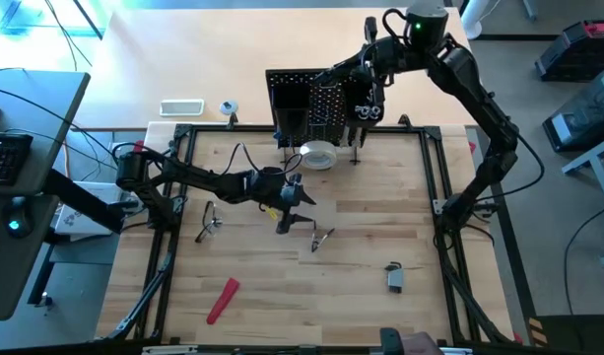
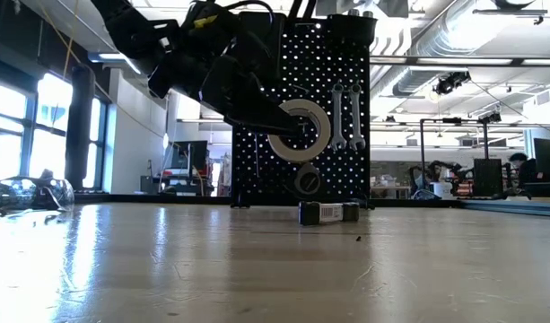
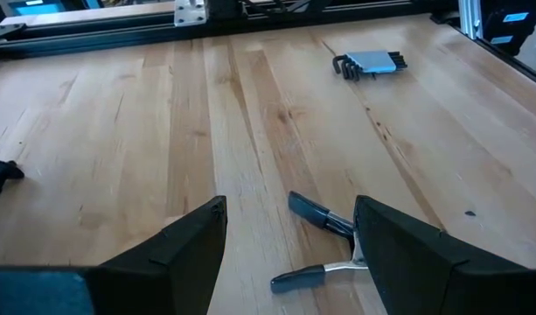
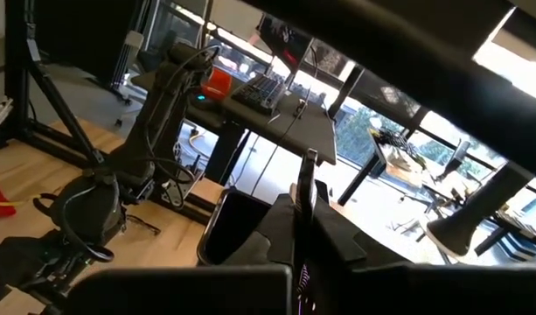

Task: Hang tools onto peg board
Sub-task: Hang the black wire stripper on the peg board

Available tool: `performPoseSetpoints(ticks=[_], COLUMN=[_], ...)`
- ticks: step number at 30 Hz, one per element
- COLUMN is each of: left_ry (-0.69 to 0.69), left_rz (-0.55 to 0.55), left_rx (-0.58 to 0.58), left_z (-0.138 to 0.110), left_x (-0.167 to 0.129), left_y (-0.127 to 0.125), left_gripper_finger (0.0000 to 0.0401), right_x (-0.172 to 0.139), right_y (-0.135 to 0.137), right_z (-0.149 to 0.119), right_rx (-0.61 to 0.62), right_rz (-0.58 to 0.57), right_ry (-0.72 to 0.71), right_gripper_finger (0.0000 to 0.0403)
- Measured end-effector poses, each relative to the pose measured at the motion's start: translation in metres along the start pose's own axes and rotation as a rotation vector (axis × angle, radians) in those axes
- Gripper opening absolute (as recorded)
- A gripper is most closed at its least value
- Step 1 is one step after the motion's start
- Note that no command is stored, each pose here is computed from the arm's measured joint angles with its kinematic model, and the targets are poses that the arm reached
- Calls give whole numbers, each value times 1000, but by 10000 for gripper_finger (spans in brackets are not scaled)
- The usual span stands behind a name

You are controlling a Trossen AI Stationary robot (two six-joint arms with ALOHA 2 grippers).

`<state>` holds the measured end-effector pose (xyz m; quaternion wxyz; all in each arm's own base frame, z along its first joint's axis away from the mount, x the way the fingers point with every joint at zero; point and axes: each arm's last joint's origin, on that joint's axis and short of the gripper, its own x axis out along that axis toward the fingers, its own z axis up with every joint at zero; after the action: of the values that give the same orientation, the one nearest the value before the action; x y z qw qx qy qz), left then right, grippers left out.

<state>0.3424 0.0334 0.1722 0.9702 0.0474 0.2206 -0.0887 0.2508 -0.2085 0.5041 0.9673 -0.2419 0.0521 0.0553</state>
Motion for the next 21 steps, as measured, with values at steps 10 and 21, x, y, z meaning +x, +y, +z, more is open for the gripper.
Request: performPoseSetpoints(ticks=[10, 21], left_ry=[0, 0], left_rz=[0, 1], left_rx=[0, 5], left_z=[0, 0], left_x=[0, 0], left_y=[0, 0], left_gripper_finger=[243, 243], right_x=[6, 7], right_y=[-2, -3], right_z=[-9, -12], right_rx=[22, 8], right_rz=[-7, -9], right_ry=[34, 50], right_gripper_finger=[4, 6])
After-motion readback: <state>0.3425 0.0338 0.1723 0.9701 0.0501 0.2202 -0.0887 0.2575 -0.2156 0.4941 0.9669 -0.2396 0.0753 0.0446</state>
